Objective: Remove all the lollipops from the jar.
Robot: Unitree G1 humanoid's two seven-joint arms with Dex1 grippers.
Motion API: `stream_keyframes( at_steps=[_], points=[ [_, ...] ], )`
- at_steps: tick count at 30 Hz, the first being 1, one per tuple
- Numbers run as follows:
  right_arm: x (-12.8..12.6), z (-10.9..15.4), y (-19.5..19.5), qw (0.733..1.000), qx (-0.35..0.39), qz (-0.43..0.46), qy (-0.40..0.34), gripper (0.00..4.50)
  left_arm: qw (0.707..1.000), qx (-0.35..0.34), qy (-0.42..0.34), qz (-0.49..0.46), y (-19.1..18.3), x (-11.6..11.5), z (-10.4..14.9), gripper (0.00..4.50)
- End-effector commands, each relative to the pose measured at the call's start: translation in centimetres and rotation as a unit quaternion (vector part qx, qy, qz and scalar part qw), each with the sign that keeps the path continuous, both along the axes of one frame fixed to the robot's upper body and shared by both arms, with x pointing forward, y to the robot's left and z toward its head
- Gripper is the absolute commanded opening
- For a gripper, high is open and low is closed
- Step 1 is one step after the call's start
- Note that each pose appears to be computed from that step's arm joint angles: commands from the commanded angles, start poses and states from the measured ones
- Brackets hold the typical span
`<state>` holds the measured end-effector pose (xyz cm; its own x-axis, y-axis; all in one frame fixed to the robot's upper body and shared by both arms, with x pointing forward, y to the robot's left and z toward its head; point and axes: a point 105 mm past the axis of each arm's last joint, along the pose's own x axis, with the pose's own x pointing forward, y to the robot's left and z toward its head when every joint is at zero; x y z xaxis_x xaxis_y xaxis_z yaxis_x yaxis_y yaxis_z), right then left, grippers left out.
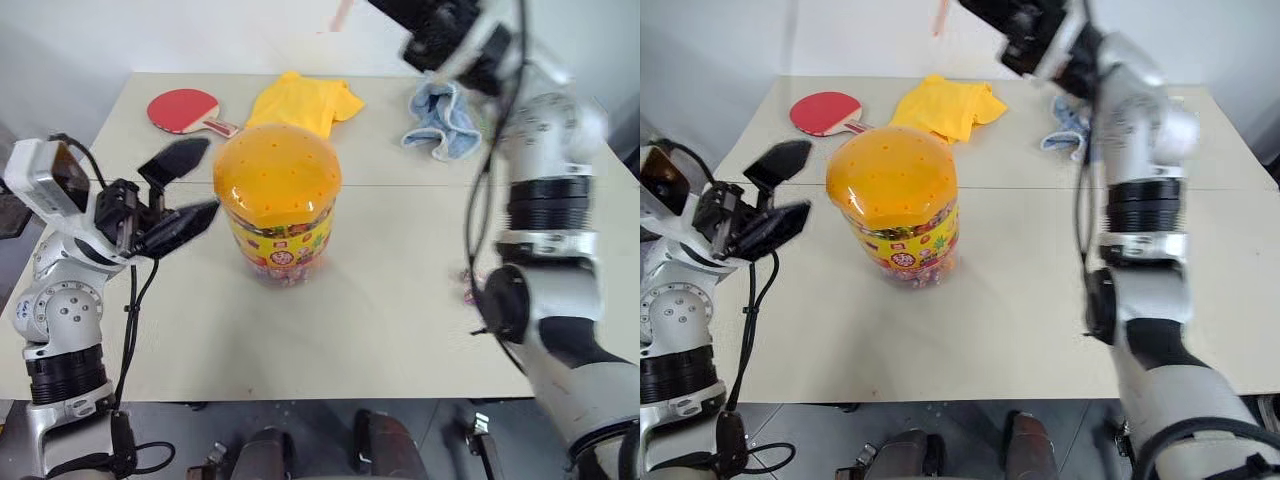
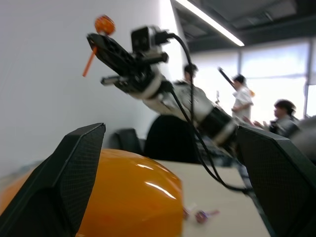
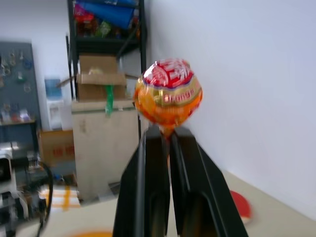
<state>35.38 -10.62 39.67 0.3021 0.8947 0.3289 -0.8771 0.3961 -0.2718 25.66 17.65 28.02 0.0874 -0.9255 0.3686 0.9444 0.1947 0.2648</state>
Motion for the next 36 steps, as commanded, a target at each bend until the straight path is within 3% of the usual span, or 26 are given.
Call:
stream_keyframes(
  at_steps=[1, 4, 9, 15, 18, 19, 23, 29, 32, 36],
  points=[
    [-1.4, -5.1, -4.6, 0.986, -0.146, -0.042, 0.071, 0.03, 0.997, 0.076, -0.009, -0.023, 0.5, -1.7, -0.4, 4.5],
    [-2.3, -9.3, -8.4, 0.958, -0.228, -0.094, 0.145, 0.03, 0.993, 0.114, 0.002, -0.024, 1.2, -2.2, -1.1, 4.5],
    [-4.2, -17.5, -14.6, 0.874, -0.406, -0.182, 0.194, 0.03, 0.988, 0.151, -0.007, -0.025, 1.3, -2.5, -1.9, 4.5],
    [-4.8, -23.7, -18.9, 0.833, -0.43, -0.25, 0.244, 0.03, 0.989, 0.147, 0.017, -0.024, 1.2, -2.0, -3.3, 4.5],
    [-5.0, -24.6, -19.4, 0.836, -0.404, -0.257, 0.268, 0.03, 0.987, 0.158, 0.009, -0.021, 1.0, -1.9, -3.9, 4.5],
    [-5.1, -24.5, -19.4, 0.842, -0.395, -0.256, 0.265, 0.26, 0.988, 0.155, 0.009, -0.014, 1.0, -1.8, -3.8, 4.5],
    [-5.6, -23.6, -19.7, 0.856, -0.377, -0.254, 0.248, 1.48, 0.986, 0.166, 0.026, 0.021, 1.5, -1.2, -4.2, 4.5],
    [-6.8, -19.7, -18.1, 0.927, -0.291, -0.201, 0.127, 3.59, 0.975, 0.165, 0.026, 0.145, 3.8, 1.1, -4.4, 4.5],
    [-7.0, -18.2, -15.0, 0.958, -0.228, -0.148, 0.093, 4.47, 0.966, 0.156, 0.034, 0.203, 4.7, 1.7, -5.4, 4.5],
    [-7.0, -16.5, -11.5, 0.979, -0.162, -0.103, 0.068, 4.47, 0.96, 0.155, 0.05, 0.229, 5.3, 1.6, -6.7, 4.5]
  ],
)
